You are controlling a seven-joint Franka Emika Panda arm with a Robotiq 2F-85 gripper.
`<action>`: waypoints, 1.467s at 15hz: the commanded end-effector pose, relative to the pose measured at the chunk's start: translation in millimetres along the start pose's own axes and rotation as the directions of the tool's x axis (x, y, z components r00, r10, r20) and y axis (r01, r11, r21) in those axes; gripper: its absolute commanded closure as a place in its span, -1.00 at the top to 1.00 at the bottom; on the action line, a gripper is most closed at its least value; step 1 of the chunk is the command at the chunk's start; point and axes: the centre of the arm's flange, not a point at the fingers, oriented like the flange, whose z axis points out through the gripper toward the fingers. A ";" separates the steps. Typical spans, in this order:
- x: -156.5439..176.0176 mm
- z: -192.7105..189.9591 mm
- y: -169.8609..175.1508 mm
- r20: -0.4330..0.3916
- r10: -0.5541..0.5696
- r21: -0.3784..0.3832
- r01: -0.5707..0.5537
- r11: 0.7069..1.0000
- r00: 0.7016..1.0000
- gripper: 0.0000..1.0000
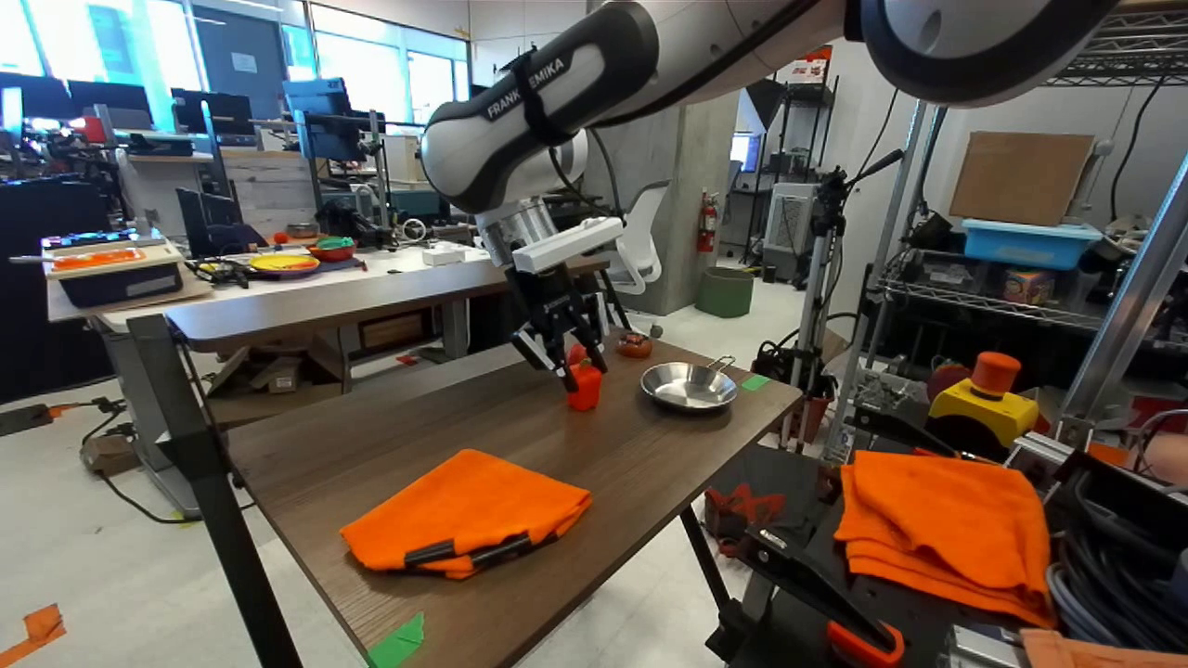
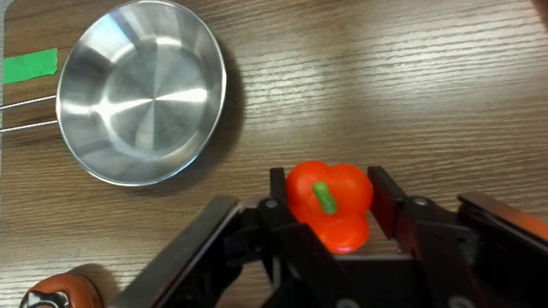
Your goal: Put the red sauce bottle on the pan.
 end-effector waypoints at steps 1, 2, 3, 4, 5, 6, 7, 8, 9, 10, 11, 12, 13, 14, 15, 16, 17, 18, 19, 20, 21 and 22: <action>8.0 -23.9 1.7 0.020 -0.037 0.016 0.037 0.999 0.999 -0.50; -5.6 -29.4 4.4 0.007 -0.067 0.028 0.067 0.997 0.998 -0.50; -16.6 -34.7 7.3 -0.006 -0.093 0.034 0.093 0.995 0.996 -0.50; -32.8 -40.1 13.9 -0.036 -0.129 0.049 0.131 0.990 0.991 -0.50; -38.8 -45.5 17.8 -0.056 -0.153 0.055 0.157 0.986 0.987 -0.50; -46.5 -50.2 24.7 -0.072 -0.170 0.066 0.174 0.982 0.983 -0.50; -49.3 -54.3 31.7 -0.072 -0.178 0.079 0.183 0.980 0.981 -0.50; -50.3 -56.4 39.5 -0.067 -0.180 0.094 0.185 0.978 0.981 -0.50; -49.1 -56.3 48.9 -0.055 -0.173 0.107 0.178 0.978 0.983 -0.50; -47.7 -54.1 58.7 -0.042 -0.156 0.122 0.160 0.980 0.987 -0.50; -47.4 -51.8 68.0 -0.024 -0.141 0.134 0.143 0.981 0.990 -0.50; -47.6 -46.6 77.9 -0.006 -0.124 0.153 0.123 0.981 0.992 -0.50; -47.9 -41.5 85.7 0.012 -0.115 0.168 0.111 0.980 0.993 -0.50; -49.8 -34.2 93.2 0.033 -0.104 0.179 0.097 0.979 0.994 -0.50; -51.8 -27.5 99.7 0.048 -0.096 0.189 0.085 0.978 0.994 -0.50; -52.9 -21.0 104.6 0.061 -0.089 0.193 0.076 0.978 0.994 -0.50; -53.1 -14.6 109.2 0.072 -0.085 0.198 0.070 0.978 0.994 -0.50; -53.4 -11.9 113.7 0.077 -0.067 0.203 0.051 0.978 0.995 -0.50; -53.1 -8.8 117.1 0.091 -0.050 0.207 0.030 0.978 0.995 -0.50; -52.9 -5.0 121.0 0.104 -0.024 0.206 0.002 0.979 0.994 -0.50; -53.3 -1.9 124.8 0.120 -0.002 0.204 -0.023 0.979 0.993 -0.50; -53.7 1.1 128.7 0.130 0.023 0.205 -0.049 0.978 0.991 -0.50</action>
